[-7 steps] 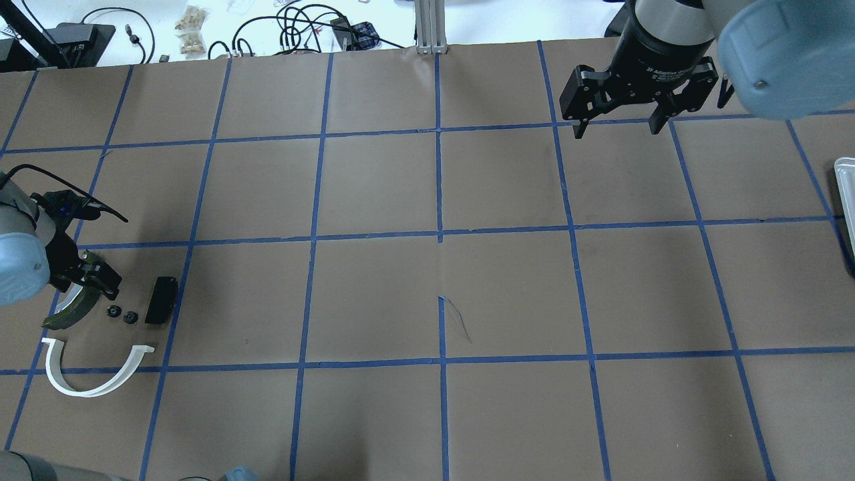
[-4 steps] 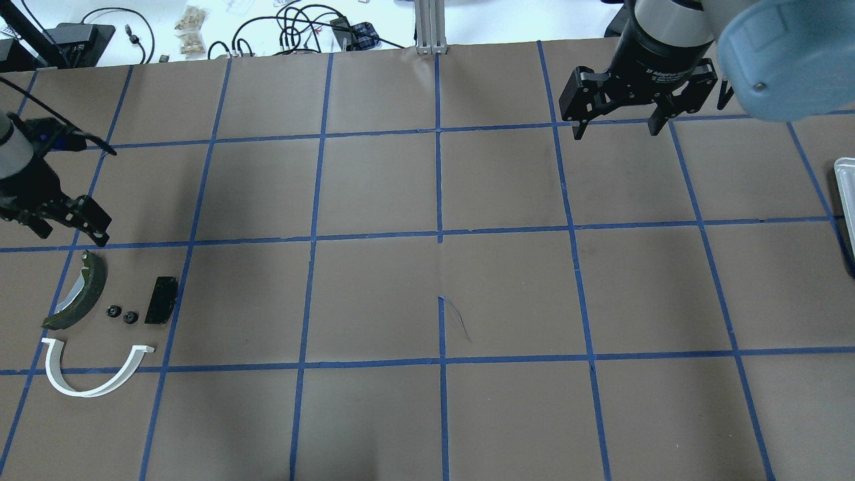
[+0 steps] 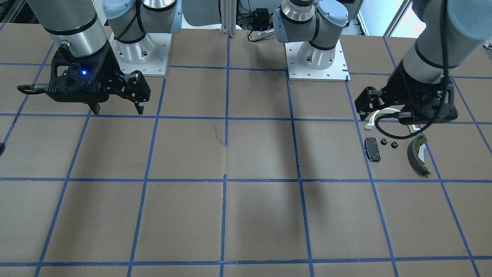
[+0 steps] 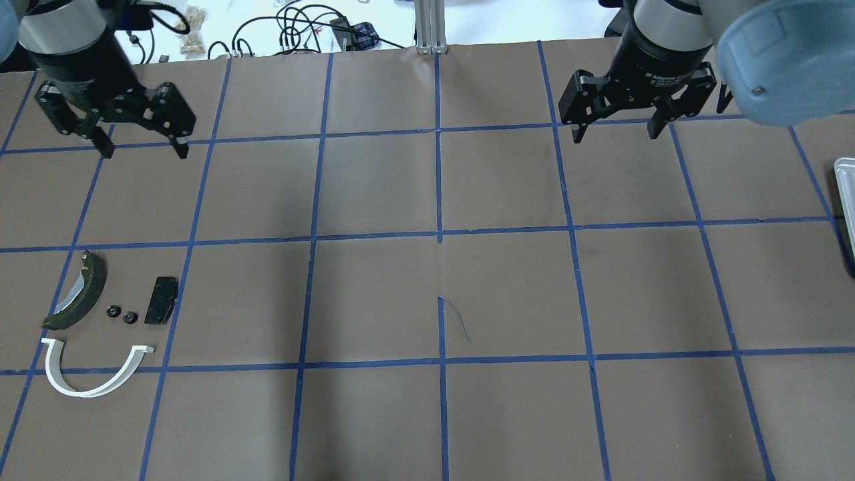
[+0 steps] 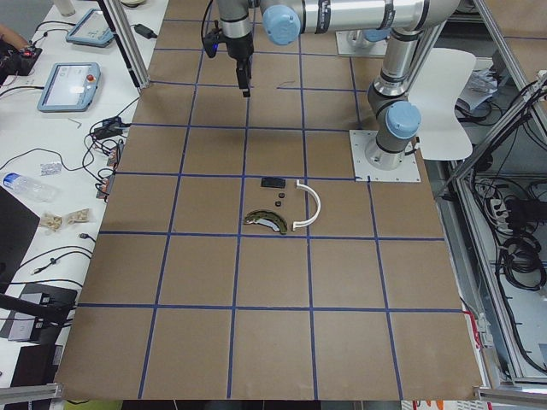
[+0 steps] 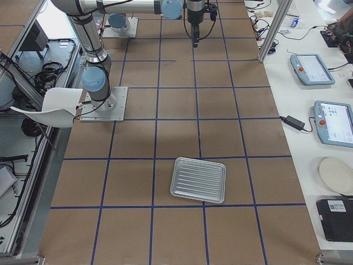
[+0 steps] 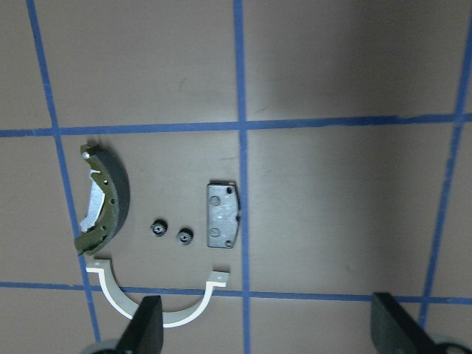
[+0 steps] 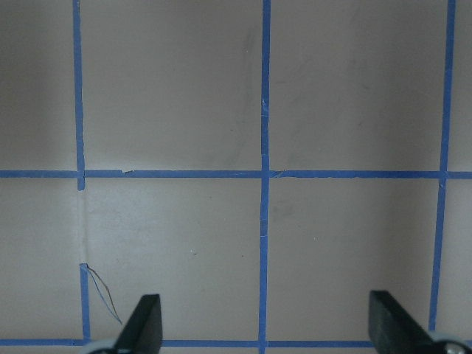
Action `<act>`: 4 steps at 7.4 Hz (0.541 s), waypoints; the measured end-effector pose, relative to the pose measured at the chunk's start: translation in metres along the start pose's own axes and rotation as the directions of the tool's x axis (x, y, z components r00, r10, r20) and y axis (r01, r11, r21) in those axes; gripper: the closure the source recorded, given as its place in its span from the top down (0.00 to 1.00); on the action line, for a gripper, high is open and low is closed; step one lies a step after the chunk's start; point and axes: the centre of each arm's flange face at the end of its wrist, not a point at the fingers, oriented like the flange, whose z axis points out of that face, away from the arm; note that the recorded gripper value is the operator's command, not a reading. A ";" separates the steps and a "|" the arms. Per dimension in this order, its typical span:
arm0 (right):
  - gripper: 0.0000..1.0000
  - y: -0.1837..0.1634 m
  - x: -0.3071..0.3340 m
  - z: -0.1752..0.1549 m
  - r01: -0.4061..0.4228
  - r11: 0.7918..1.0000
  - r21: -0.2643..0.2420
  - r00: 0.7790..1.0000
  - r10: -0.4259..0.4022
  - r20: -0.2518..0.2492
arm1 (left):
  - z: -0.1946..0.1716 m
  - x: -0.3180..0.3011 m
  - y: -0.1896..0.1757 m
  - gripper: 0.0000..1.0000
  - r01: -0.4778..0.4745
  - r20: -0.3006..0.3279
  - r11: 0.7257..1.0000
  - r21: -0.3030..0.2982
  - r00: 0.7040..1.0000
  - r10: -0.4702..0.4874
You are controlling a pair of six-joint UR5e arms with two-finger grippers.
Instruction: Place bearing gear from tray to pile
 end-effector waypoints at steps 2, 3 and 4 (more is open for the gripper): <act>1.00 0.000 0.000 0.001 0.000 1.000 -0.002 1.000 0.000 0.000 | -0.011 0.035 0.011 1.00 0.036 -0.016 0.999 0.034 0.999 -0.035; 1.00 0.001 0.000 0.001 0.000 1.000 -0.003 1.000 0.000 0.000 | -0.015 0.038 0.014 1.00 0.054 -0.023 0.997 0.046 0.998 -0.053; 1.00 0.001 0.000 0.002 0.000 1.000 -0.003 1.000 0.000 0.000 | -0.016 0.040 0.013 1.00 0.070 -0.042 0.996 0.056 0.997 -0.067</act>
